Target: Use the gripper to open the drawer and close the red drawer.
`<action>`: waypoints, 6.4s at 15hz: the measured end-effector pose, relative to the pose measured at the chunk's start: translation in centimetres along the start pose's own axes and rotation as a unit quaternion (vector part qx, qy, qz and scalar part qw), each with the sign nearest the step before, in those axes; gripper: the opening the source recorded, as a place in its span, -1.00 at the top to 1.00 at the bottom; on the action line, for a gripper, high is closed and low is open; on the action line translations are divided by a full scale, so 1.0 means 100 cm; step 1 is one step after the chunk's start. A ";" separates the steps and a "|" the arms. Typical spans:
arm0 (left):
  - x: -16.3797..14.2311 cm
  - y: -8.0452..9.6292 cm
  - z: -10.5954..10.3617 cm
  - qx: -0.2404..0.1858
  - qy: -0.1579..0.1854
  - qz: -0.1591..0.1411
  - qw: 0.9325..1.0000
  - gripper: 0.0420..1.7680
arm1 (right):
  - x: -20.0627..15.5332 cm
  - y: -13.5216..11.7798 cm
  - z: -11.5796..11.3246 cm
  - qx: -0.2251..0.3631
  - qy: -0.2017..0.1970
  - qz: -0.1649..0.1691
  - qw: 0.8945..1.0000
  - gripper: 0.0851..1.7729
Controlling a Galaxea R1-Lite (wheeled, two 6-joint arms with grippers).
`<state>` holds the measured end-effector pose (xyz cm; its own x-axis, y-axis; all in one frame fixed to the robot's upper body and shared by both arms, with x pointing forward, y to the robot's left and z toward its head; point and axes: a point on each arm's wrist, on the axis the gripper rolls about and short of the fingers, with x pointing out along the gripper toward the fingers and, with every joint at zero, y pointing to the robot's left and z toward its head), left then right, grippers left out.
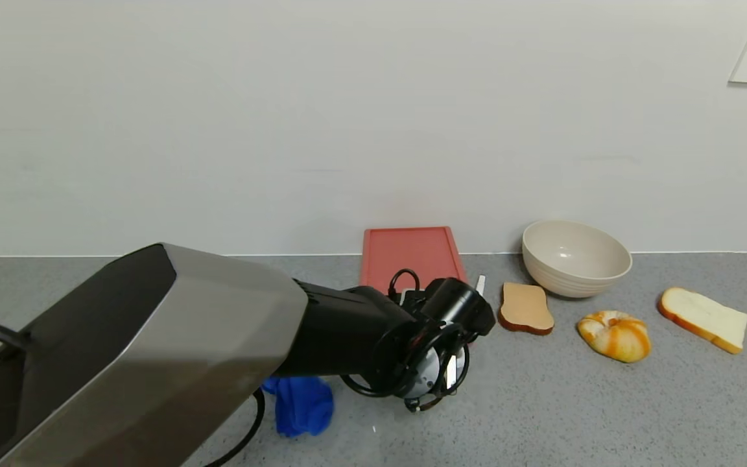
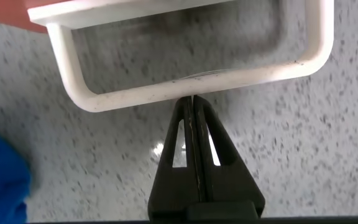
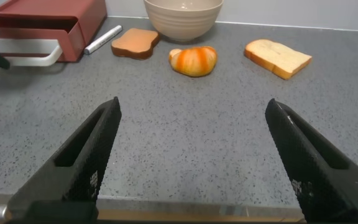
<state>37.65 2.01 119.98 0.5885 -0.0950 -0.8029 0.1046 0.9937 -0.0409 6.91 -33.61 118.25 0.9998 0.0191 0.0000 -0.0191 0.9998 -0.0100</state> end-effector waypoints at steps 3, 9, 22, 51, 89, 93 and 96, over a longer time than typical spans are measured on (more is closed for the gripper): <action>0.006 0.004 0.007 0.005 -0.013 -0.003 1.000 0.92 | 0.000 0.000 0.000 0.000 0.000 0.000 1.000 -0.93; 0.014 0.008 0.022 0.017 -0.046 -0.013 0.999 0.93 | 0.000 0.000 0.000 0.000 0.000 0.000 1.000 -0.93; 0.026 0.016 0.045 0.020 -0.066 -0.008 0.998 0.93 | 0.000 0.000 0.000 0.000 0.000 0.000 1.000 -0.93; -0.155 0.094 0.038 0.107 -0.179 -0.141 0.968 0.35 | 0.000 0.000 0.000 0.000 0.000 -0.001 1.000 -0.93; -0.315 0.279 -0.153 0.038 -0.401 0.037 0.914 -0.93 | 0.000 0.000 0.000 0.000 0.000 -0.002 1.000 -0.93; -0.329 0.280 -0.191 0.012 -0.444 0.099 0.890 -0.93 | 0.000 0.000 0.000 0.000 0.000 -0.002 1.000 -0.93; -0.334 0.277 -0.212 -0.007 -0.472 0.137 0.871 -0.93 | 0.000 0.000 0.000 0.000 0.000 -0.002 1.000 -0.93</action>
<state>3.89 33.98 132.99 0.9873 0.1457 0.0637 -0.1497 0.9867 0.0631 6.92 -33.59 118.25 0.9999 0.0149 -0.0004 -0.0149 0.9998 -0.0104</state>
